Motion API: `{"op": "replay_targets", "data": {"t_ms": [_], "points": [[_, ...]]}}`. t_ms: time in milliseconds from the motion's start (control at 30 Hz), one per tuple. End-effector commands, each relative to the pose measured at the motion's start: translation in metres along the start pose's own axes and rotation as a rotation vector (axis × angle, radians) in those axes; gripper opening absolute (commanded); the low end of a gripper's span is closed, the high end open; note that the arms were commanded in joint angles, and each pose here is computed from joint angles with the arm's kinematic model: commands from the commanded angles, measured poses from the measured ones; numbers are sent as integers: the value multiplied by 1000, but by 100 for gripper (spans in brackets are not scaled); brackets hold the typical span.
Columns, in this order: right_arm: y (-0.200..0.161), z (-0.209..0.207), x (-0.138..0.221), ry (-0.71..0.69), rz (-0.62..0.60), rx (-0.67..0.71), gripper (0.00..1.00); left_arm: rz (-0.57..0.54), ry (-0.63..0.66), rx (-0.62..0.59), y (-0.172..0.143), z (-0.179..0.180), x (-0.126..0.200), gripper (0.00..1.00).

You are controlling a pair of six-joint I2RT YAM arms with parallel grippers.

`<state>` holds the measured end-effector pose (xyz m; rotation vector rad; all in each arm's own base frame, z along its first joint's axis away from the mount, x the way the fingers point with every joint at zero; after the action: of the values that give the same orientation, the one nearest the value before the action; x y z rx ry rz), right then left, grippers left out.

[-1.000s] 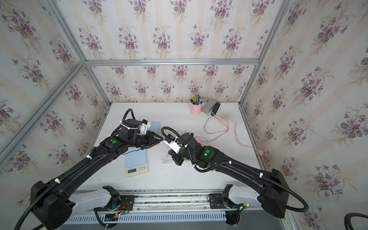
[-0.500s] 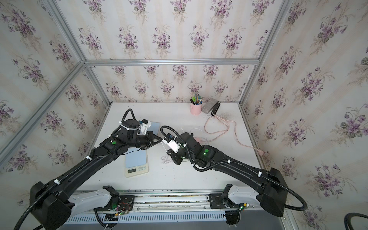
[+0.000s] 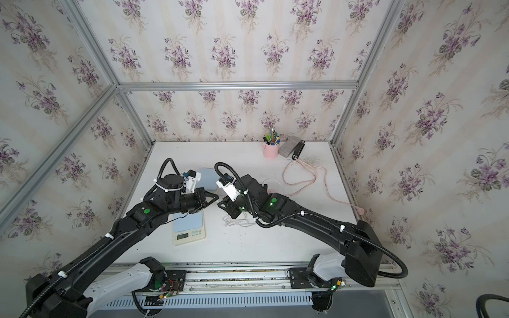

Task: Charge the electronic scale
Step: Pick up the charging cable from the center of the board.

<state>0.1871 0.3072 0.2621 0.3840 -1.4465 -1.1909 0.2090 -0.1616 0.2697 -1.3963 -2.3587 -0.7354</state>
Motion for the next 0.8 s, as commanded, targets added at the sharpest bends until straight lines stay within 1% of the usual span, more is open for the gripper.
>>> {"op": "replay_targets", "data": {"t_ms": [0,33,67,167,200,300,333,367,400,433,500,567,600,633,667,700,767], "points": [[3,3,-3,34,2,-25,29,-36,-28,2,4,-5,2,0],[3,3,-3,39,0,-25,27,-38,-27,3,4,-4,3,0],[3,3,-4,39,0,-30,22,-39,-28,3,3,-4,3,0],[3,3,-4,39,-2,-35,2,-40,-29,4,3,-4,4,0],[3,3,-4,41,-1,-36,0,-42,-29,5,3,-4,4,0],[1,3,-4,46,6,-31,0,-47,-30,0,3,-4,5,0],[1,4,-4,50,8,-22,0,-49,-29,-7,3,-4,6,4],[0,4,-4,50,16,-10,0,-54,-31,-25,4,-6,7,18],[-1,3,-4,40,24,10,0,-60,-19,-50,4,-5,9,37],[-2,2,-4,25,38,33,0,-74,9,-67,5,-3,14,46],[-6,-4,-8,-24,92,103,0,-124,136,-88,9,10,29,66],[-12,-12,-18,-72,179,159,0,-161,265,-88,13,29,43,80],[-16,-16,-26,-89,233,186,0,-159,315,-103,14,40,50,84],[-21,-20,-34,-101,283,198,0,-149,361,-114,15,49,54,91],[-27,-23,-45,-115,340,208,0,-145,434,-123,17,61,60,99],[-33,-25,-56,-118,388,220,0,-138,517,-114,18,74,65,99],[-42,-24,-75,-120,456,246,0,-127,645,-74,18,97,72,99]]}}
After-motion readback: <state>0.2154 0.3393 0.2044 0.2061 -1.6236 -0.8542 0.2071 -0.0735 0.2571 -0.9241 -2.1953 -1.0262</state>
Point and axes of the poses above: each gripper's point midway between its finger pads, its own x axis back along the fingers, its own z axis along the line the jaws close on, y = z × x, the point moved 8 cm from there along x, back along the fingers, and after that the axes turned 6 degrees about x, right-handed, at the moved point
